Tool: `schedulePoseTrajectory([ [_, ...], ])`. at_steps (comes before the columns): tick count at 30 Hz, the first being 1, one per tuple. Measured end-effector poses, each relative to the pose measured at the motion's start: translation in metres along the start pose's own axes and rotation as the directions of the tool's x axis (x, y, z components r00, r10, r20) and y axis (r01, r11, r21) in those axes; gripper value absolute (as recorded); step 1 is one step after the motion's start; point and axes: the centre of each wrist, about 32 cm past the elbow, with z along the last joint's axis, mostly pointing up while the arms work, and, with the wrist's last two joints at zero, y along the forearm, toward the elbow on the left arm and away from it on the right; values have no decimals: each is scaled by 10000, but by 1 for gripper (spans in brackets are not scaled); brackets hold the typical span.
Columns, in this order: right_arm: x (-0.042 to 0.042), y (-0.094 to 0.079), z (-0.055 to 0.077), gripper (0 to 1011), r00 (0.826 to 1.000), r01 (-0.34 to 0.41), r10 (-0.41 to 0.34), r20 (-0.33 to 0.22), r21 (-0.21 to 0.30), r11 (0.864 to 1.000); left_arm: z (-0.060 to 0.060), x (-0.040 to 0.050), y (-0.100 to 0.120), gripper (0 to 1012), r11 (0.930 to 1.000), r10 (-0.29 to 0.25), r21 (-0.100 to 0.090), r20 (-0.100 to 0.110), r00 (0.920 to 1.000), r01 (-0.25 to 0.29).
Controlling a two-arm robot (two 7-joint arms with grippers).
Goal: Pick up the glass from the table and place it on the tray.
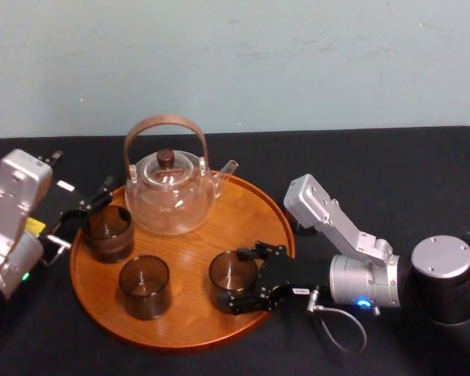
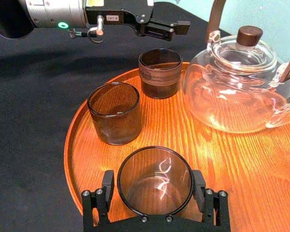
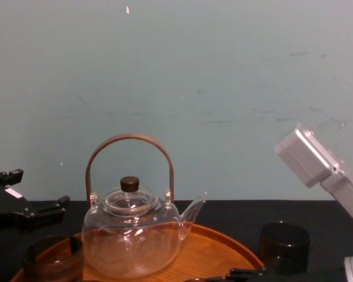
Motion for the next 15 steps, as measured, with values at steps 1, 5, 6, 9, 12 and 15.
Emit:
schedulePoseTrajectory([
  [1,0,0,0,1002,10000,0,0,0,0,10000,0,0,0,1001,10000,0,0,0,10000,0],
  [5,0,0,0,1002,10000,-1,1,-2,3,10000,0,0,0,1001,10000,0,0,0,10000,0],
  [6,1,-1,1,1002,10000,-6,6,-10,10,10000,0,0,0,1001,10000,0,0,0,10000,0],
  [9,12,-24,3,1002,10000,-10,11,-57,64,10000,0,0,0,1001,10000,0,0,0,10000,0],
  [12,17,-71,5,1002,10000,-21,22,-86,127,9999,0,0,0,1001,10000,0,1,0,10000,0],
  [15,19,-129,14,1002,10000,-31,33,-93,213,9998,0,0,0,1001,10000,0,0,0,10000,0],
])
